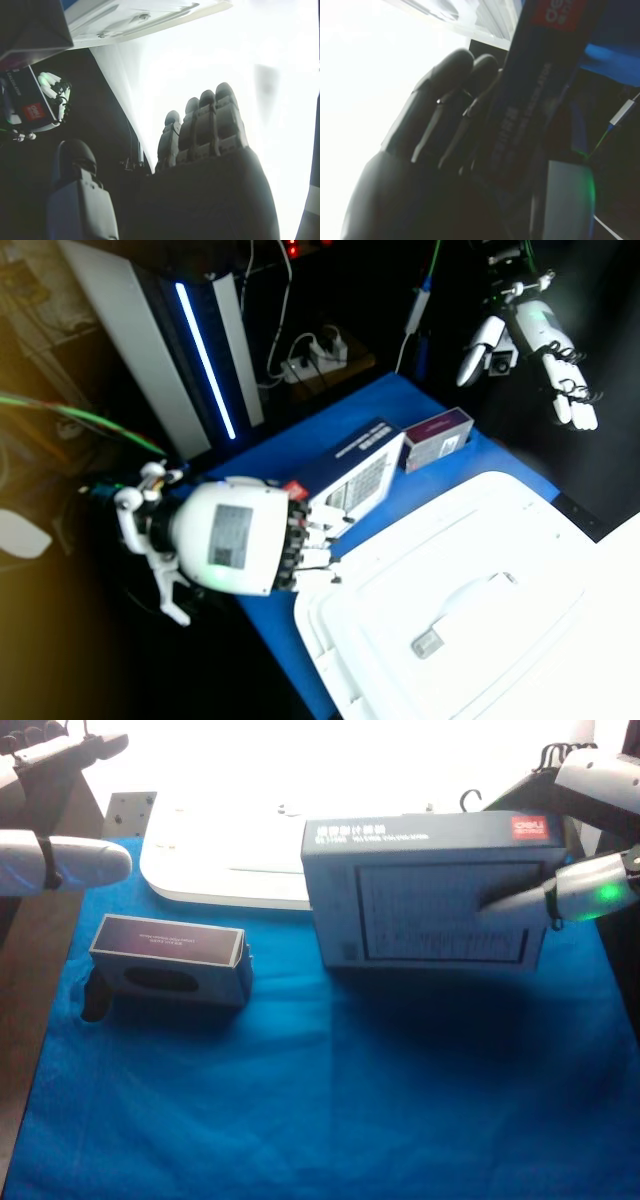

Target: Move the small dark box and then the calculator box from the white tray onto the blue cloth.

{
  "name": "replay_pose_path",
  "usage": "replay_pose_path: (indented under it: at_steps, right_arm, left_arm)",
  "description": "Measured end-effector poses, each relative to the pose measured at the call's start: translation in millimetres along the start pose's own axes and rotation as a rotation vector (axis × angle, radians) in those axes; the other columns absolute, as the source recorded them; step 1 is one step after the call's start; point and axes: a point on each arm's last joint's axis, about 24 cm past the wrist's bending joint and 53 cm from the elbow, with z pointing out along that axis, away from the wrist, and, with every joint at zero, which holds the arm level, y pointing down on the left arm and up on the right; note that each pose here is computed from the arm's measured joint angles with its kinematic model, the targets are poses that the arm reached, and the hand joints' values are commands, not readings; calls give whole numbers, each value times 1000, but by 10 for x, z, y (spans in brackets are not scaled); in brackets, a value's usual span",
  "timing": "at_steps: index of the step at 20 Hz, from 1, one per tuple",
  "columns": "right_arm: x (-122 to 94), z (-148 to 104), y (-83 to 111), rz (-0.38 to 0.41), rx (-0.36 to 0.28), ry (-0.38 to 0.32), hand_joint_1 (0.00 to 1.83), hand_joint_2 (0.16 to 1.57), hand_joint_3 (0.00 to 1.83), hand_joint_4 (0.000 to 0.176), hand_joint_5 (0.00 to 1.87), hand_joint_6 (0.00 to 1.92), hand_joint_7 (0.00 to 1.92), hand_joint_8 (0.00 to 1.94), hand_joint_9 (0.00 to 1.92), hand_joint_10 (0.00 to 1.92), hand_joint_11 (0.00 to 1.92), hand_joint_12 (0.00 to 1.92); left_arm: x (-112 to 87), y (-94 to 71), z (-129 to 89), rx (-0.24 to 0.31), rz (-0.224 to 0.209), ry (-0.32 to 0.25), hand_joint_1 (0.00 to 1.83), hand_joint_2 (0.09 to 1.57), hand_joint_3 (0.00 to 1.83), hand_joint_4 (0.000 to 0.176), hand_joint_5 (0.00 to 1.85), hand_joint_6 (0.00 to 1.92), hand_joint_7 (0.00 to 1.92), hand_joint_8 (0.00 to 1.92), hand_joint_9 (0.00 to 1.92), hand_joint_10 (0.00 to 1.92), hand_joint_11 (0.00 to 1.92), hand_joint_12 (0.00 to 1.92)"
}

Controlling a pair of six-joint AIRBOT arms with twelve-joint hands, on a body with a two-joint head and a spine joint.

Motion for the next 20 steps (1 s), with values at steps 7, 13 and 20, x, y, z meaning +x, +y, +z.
replay_pose_path:
  at_steps: [7, 13, 20]
  right_arm:
    - [-12, -50, 88, -4, -19, -1, 667, 861, 0, 19, 171, 0, 312, 0, 400, 0, 153, 796]
    - [44, -47, 190, -8, -55, 7, 625, 669, 0, 176, 0, 0, 0, 0, 0, 0, 0, 298]
    - [-102, -47, 551, -84, -145, -27, 621, 767, 10, 176, 0, 0, 0, 0, 0, 0, 53, 38]
  left_arm:
    - [17, 4, -3, -2, -1, 4, 322, 928, 0, 157, 0, 0, 20, 3, 0, 0, 0, 0]
    - [17, 5, -3, -2, -1, 4, 287, 941, 1, 168, 0, 0, 33, 6, 0, 0, 0, 0]
    - [21, -15, 0, 6, -1, 3, 268, 905, 0, 155, 0, 0, 13, 0, 2, 0, 5, 3]
